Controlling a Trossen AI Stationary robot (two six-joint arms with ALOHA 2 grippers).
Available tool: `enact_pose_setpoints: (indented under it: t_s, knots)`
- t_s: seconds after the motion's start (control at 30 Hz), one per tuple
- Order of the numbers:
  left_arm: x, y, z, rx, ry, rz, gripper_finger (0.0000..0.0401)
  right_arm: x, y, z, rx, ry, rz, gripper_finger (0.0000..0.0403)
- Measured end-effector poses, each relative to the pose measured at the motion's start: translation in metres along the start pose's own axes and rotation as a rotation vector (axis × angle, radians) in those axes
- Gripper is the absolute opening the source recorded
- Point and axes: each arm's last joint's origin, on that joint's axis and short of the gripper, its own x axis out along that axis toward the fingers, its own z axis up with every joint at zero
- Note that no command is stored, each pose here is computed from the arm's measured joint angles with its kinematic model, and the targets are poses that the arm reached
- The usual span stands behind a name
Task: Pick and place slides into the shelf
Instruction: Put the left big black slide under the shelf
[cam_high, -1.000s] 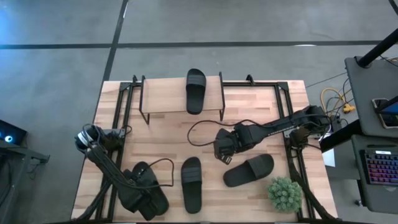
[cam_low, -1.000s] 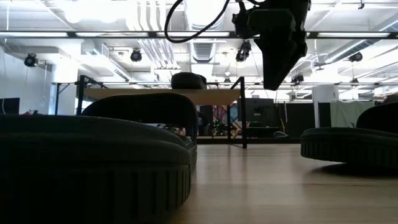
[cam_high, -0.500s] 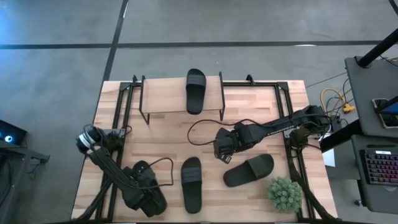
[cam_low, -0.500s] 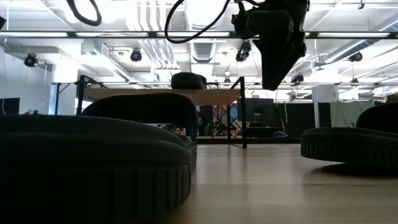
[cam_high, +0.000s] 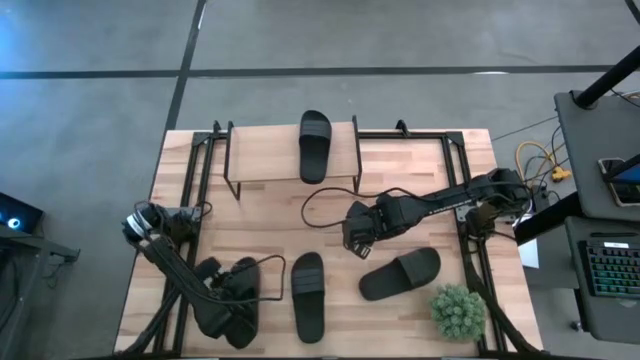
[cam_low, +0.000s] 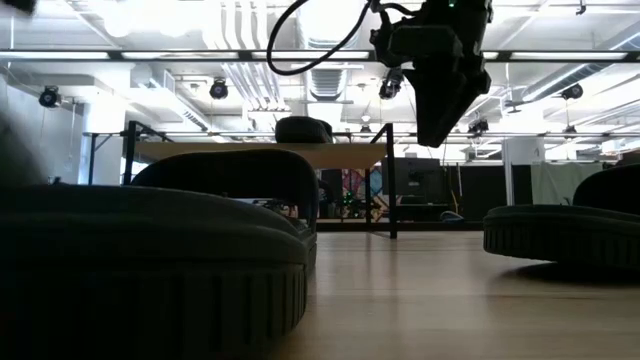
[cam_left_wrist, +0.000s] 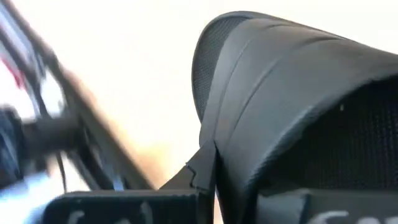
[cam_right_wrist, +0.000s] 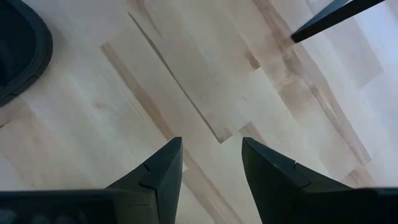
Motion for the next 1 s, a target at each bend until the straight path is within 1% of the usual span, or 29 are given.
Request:
enact_pose_setpoints:
  t_s: [0.07, 0.1, 0.17, 0.27, 0.33, 0.43, 0.6, 0.7, 0.77, 0.8, 0.93, 1.0]
  knots:
    - [-0.011, 0.003, 0.006, 0.090, -0.122, -0.036, 0.0005, 0.000, 0.000, 0.000, 0.014, -0.012, -0.013, 0.0154]
    - [-0.016, 0.005, 0.010, 0.113, -0.181, -0.052, 0.0004, 0.000, -0.001, 0.001, 0.024, -0.019, -0.020, 0.0153]
    - [-0.020, 0.011, 0.017, 0.155, -0.253, -0.040, 0.0002, 0.000, -0.001, 0.001, 0.051, -0.036, -0.036, 0.0150]
    - [-0.014, 0.020, 0.027, 0.227, -0.280, 0.036, 0.0002, 0.000, -0.002, 0.002, 0.087, -0.049, -0.049, 0.0147]
    - [-0.007, 0.025, 0.034, 0.275, -0.287, 0.107, 0.0002, -0.001, -0.002, 0.002, 0.112, -0.062, -0.054, 0.0144]
    - [0.008, 0.031, 0.046, 0.335, -0.300, 0.170, 0.0001, -0.002, -0.002, 0.003, 0.156, -0.076, -0.061, 0.0140]
    - [0.033, 0.051, 0.063, 0.321, -0.338, 0.290, 0.0001, -0.006, -0.004, 0.003, 0.246, -0.097, -0.059, 0.0133]
    - [0.047, 0.065, 0.073, 0.270, -0.355, 0.315, 0.0001, -0.009, -0.005, 0.003, 0.286, -0.110, -0.058, 0.0132]
    - [0.058, 0.071, 0.081, 0.241, -0.361, 0.303, 0.0001, -0.010, -0.006, 0.003, 0.306, -0.120, -0.056, 0.0132]
    - [0.063, 0.073, 0.084, 0.231, -0.365, 0.279, 0.0001, -0.011, -0.006, 0.003, 0.315, -0.121, -0.054, 0.0132]
    - [0.080, 0.075, 0.099, 0.243, -0.399, 0.185, 0.0000, -0.011, -0.006, 0.003, 0.327, -0.122, -0.053, 0.0129]
    - [0.089, 0.078, 0.106, 0.235, -0.406, 0.205, 0.0000, -0.011, -0.006, 0.003, 0.327, -0.122, -0.053, 0.0128]
